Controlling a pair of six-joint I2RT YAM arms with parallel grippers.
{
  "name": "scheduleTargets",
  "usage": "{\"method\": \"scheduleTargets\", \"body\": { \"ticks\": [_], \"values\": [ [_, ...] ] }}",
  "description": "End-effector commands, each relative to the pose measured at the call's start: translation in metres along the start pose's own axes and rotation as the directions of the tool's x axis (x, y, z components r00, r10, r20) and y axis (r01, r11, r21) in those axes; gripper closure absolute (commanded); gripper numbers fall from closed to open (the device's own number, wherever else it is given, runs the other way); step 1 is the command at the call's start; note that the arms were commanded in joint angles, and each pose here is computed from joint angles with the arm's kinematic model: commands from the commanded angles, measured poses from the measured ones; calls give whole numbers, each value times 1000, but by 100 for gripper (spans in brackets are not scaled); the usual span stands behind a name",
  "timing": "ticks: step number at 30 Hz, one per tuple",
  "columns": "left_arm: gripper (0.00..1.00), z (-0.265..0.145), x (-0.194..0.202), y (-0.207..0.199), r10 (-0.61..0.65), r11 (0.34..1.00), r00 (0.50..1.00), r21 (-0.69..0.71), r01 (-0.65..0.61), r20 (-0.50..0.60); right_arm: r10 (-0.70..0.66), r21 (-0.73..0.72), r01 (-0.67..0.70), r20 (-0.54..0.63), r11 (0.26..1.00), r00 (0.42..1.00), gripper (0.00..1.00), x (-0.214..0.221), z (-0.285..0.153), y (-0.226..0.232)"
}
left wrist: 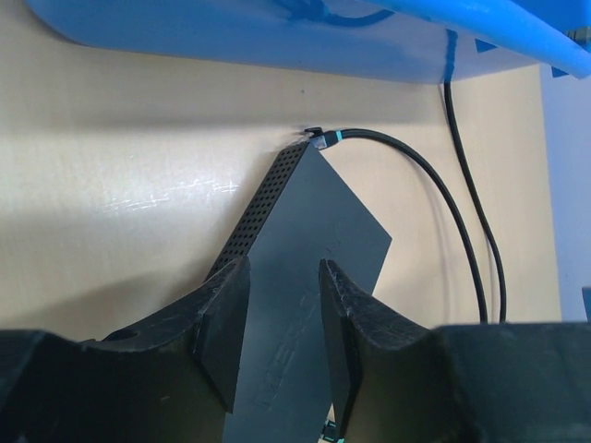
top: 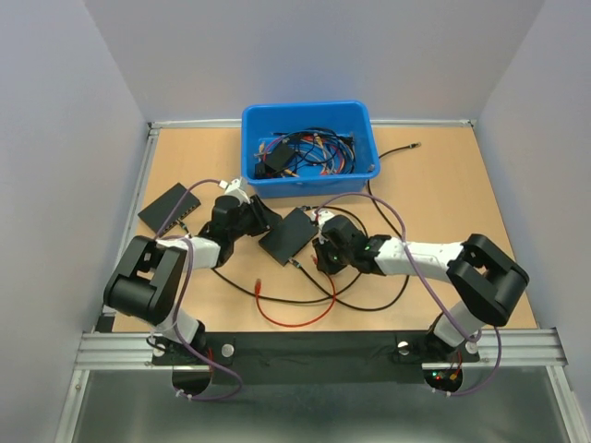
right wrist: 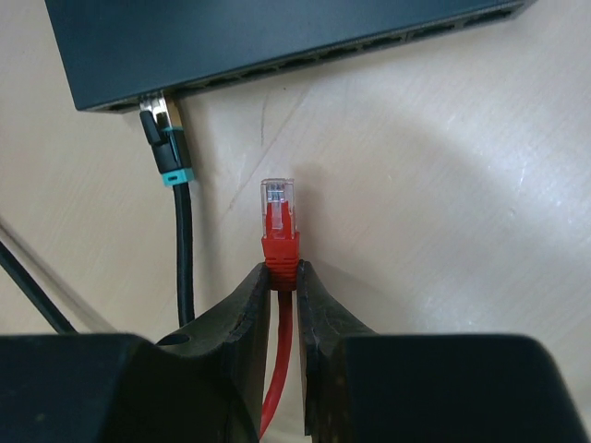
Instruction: Insert the plug into the switch port
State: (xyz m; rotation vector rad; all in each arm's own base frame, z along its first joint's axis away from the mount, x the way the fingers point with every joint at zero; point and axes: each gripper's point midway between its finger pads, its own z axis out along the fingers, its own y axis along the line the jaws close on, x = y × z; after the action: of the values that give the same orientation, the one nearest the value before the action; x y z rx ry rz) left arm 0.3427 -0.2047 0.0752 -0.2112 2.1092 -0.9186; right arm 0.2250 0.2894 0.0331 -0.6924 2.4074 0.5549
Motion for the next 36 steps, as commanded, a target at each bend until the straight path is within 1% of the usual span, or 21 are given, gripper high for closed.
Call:
{"method": "scheduleTargets", "body": {
  "ticks": [1, 19, 36],
  "values": [
    [53, 6, -15, -23, 50, 991, 998, 119, -55, 48, -37, -2, 37, 52, 999, 998, 100, -25, 5, 6],
    [57, 15, 11, -9, 64, 990, 998, 124, -61, -15, -53, -28, 54, 18, 998, 998, 100, -33, 22, 13],
    [57, 19, 19, -6, 75, 990, 997, 124, -70, -32, -51, -20, 51, 4, 998, 999, 100, -43, 31, 15]
  ]
}}
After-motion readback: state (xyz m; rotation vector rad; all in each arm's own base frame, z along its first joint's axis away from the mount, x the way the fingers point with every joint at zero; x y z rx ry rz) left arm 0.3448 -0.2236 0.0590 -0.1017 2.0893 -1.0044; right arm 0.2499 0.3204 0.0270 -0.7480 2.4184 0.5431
